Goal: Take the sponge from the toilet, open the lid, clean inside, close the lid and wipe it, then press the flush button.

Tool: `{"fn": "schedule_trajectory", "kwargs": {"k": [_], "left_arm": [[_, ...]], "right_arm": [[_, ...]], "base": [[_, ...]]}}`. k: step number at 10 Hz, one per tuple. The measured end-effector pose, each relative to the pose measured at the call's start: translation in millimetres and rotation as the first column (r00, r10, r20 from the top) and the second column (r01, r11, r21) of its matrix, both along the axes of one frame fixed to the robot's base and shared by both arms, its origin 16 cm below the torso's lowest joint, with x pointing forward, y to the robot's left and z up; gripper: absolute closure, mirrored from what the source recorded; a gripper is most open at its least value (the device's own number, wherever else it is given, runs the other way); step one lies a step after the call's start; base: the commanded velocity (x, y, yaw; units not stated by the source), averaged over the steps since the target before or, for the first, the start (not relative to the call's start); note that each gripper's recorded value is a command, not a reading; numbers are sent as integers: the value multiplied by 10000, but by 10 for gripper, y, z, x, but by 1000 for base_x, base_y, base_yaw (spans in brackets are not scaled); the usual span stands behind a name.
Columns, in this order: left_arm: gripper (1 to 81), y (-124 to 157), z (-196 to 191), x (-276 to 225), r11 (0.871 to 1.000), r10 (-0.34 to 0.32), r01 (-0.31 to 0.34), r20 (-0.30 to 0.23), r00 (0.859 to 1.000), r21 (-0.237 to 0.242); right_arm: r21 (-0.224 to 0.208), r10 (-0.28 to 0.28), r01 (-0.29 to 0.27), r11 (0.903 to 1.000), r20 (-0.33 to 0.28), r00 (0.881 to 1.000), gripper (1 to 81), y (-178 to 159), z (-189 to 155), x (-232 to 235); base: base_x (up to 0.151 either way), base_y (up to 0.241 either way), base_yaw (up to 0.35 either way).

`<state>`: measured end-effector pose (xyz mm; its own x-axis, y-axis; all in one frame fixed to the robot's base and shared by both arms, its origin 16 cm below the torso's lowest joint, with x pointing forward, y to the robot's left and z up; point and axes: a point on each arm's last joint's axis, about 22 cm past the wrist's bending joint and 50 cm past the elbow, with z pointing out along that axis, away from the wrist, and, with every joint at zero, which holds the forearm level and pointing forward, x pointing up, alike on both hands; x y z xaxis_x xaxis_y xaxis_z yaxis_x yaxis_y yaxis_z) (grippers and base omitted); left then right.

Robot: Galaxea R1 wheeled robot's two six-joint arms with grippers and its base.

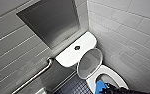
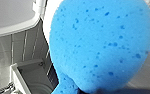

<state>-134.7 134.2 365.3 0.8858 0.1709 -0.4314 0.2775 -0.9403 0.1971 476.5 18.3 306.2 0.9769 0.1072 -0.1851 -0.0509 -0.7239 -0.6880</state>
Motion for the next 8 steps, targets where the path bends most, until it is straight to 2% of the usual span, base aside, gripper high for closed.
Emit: {"fn": "schedule_trajectory", "kwargs": {"k": [1,3,6,8], "left_arm": [[10,0,0,0,10000,4,-4,-1,10000,2],[10,-5,1,-1,10000,3,-3,0,10000,-4],[10,-6,-2,5,10000,2,-2,14,10000,-5],[10,-6,-1,4,10000,3,-3,15,10000,-3]], "right_arm": [[-162,-90,89,9998,-94,9999,811,-193,-36,-58],[-170,-26,21,9999,-258,9997,811,-368,15,-173],[-622,-40,6,9981,-550,9985,811,-913,32,-338],[-602,-166,122,9981,-731,9972,811,-1048,40,-518]], "base": [[0,0,0],[0,0,0],[0,0,0],[0,0,0]]}}
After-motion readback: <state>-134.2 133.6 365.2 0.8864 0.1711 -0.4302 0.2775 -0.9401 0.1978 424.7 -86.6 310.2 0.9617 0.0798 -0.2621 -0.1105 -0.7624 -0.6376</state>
